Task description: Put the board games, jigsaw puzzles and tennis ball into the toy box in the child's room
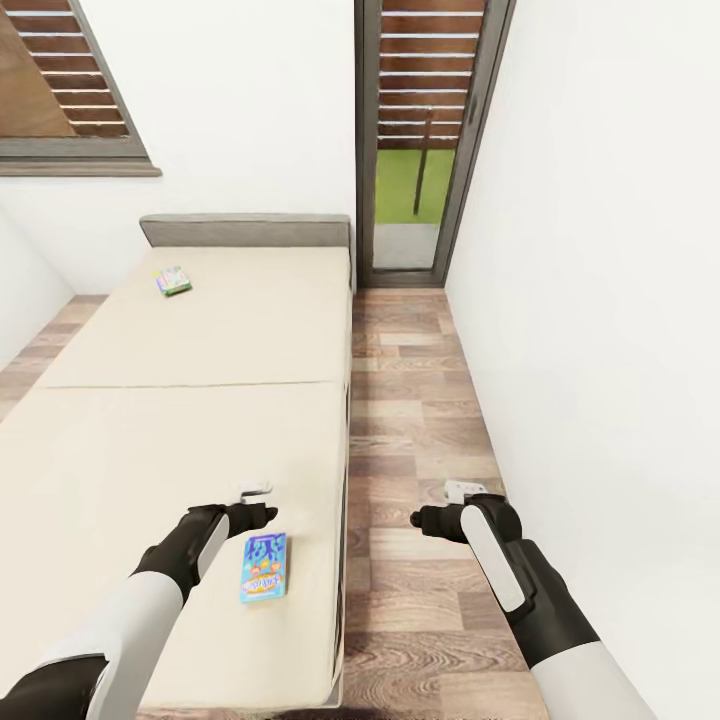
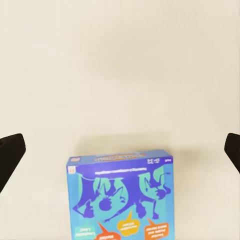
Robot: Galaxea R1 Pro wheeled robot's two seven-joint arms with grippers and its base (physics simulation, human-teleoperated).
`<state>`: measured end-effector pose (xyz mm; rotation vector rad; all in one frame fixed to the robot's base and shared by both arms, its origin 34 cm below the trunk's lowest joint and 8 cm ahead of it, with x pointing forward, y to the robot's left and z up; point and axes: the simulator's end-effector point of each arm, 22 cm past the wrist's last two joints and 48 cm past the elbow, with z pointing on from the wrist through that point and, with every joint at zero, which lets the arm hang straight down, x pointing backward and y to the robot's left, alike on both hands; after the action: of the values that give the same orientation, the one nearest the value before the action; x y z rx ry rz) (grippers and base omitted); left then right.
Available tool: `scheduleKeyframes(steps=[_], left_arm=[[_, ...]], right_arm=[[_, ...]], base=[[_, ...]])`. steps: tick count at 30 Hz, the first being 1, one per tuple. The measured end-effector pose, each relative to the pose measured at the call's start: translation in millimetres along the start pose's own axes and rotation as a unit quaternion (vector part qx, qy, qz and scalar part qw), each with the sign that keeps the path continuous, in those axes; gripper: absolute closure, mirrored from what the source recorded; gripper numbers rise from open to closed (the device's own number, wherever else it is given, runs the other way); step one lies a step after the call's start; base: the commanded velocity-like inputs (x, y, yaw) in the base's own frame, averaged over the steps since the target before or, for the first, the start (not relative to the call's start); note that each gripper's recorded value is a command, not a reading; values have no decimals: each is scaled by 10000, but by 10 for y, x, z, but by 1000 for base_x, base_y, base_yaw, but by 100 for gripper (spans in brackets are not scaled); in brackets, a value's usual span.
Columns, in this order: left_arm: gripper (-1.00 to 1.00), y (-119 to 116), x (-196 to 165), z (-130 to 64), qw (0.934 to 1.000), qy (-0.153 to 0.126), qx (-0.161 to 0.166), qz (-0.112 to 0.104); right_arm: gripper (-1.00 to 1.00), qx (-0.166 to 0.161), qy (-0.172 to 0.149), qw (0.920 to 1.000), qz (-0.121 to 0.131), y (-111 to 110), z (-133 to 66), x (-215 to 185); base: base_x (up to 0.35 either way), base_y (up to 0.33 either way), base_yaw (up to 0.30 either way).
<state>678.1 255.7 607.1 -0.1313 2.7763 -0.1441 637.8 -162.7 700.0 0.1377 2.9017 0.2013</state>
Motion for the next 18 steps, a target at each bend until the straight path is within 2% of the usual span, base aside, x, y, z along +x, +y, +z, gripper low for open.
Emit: scheduleKeyframes(steps=[18], left_arm=[[-100,45,133,109,9999,129,-28,-7]], right_arm=[[-100,20,138,9999,17,-32,125,99]], base=[[0,0,0]])
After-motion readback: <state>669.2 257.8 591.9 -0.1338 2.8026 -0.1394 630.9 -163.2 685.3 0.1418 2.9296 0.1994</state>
